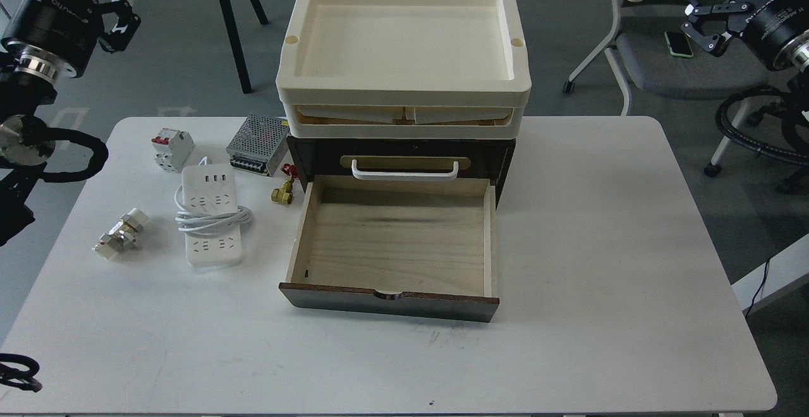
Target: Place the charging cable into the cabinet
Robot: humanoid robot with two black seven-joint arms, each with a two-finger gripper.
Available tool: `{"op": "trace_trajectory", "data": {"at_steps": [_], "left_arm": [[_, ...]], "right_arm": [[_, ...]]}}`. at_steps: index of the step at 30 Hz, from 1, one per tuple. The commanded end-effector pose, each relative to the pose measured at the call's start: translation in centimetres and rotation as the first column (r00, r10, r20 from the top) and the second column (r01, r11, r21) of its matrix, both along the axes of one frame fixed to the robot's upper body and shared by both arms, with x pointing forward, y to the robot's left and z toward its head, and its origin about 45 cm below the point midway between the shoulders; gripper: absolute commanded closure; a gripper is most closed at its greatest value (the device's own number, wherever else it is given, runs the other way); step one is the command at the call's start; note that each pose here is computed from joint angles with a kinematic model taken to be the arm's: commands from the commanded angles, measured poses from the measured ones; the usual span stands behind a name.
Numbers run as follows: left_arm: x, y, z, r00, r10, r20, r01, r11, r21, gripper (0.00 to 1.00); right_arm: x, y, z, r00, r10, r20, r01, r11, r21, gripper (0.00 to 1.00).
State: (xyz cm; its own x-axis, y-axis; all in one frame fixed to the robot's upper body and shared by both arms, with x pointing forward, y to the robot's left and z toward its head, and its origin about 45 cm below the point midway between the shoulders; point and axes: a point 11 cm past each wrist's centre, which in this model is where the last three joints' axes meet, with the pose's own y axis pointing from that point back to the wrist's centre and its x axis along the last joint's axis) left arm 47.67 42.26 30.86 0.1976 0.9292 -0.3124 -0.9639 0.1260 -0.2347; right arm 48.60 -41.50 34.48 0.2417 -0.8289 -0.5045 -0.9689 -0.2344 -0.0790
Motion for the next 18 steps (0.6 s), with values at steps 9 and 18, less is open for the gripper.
{"op": "trace_trajectory", "data": {"at_steps": [9,18], "left_arm": [[0.0,2.4,-0.6,0.985,0.164,0.048,-0.149,0.963,-0.223,0.00],[0.8,-0.8,2.3,0.972,0.150,0.180,-0.042,0.867,-0.497,0.00]], "right_arm": [[0.2,-0.4,1.7,0.998,-0.020,0.053,0.017,0.998,0.057,0.00],[-0.1,-1.2,2.2,0.997,-0.037,0.064,0.033,0.997,0.064,0.00]]}}
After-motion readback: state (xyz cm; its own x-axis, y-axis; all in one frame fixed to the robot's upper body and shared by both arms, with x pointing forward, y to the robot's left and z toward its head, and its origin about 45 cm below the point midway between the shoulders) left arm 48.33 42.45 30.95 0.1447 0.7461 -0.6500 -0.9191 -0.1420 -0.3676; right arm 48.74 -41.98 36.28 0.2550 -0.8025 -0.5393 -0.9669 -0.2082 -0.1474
